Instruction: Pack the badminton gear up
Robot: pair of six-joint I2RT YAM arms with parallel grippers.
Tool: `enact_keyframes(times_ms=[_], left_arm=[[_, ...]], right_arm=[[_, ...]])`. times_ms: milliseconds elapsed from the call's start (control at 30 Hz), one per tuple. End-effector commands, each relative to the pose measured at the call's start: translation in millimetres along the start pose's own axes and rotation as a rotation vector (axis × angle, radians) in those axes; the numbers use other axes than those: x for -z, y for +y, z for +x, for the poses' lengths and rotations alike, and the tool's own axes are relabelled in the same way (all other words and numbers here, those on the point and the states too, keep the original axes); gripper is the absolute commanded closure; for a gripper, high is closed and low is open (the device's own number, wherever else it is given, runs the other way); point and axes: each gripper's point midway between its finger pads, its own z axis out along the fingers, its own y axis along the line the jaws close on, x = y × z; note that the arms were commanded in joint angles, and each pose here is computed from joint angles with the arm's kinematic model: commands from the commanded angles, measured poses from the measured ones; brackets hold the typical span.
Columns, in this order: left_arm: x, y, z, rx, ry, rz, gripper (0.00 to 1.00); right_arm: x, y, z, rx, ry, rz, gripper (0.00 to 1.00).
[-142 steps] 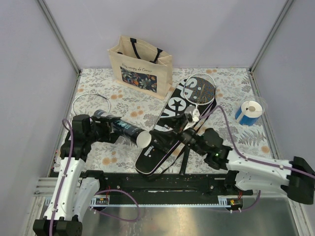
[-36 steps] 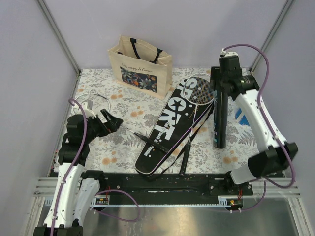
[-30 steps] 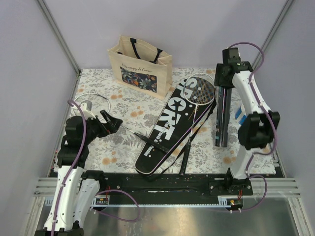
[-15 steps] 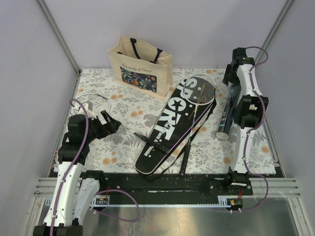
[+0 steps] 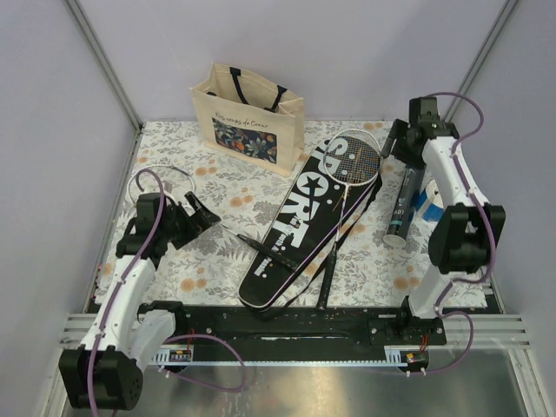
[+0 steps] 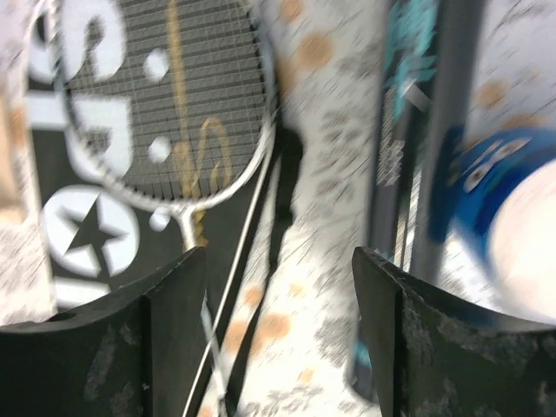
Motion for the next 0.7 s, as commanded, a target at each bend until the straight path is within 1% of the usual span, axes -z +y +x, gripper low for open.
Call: enact_keyframes(times_ms=[0,67,133,267,367,500,667], left_arm=[[-22.5,-17.8,10.9,0.117,0.069,0.122,0.04],[-32.9,-14.6,20.8,0.173,0.103,0.135,0.06],[-38.7,-11.6,25.1,0.225,0.105,0.135,0.07],[-44.7,-5.2,27.7,0.241,0.065,0.135,0.07],[-49.3,-1.7,29.7,0.239,0.044,0.122,0.08],[-57.9,-2.1,34.9,0.267,0.055,0.112,0.11],[-70.3,-2.2,37.3,0.242,0.058,0.054,0.11]], right_arm=[[32.4,60.6,32.1,-0.069,-0.026,-0.276,0.25],[38.0,70.2,58.1,-0.054,-0.006,-0.311,0.25],[38.4,74.8,86.8,-0.085,0.017,-0.351,0.27],[33.0,81.3,123.9,-0.119,0.026,-0.41,0.32],[22.2,80.5,147.1,-0.113,0.078,-0.421,0.35],[6.8,79.6,166.7,-0.111,0.111,-0.423,0.38],[-10.8,86.6,178.7,-0.113,0.155,-0.428,0.43]])
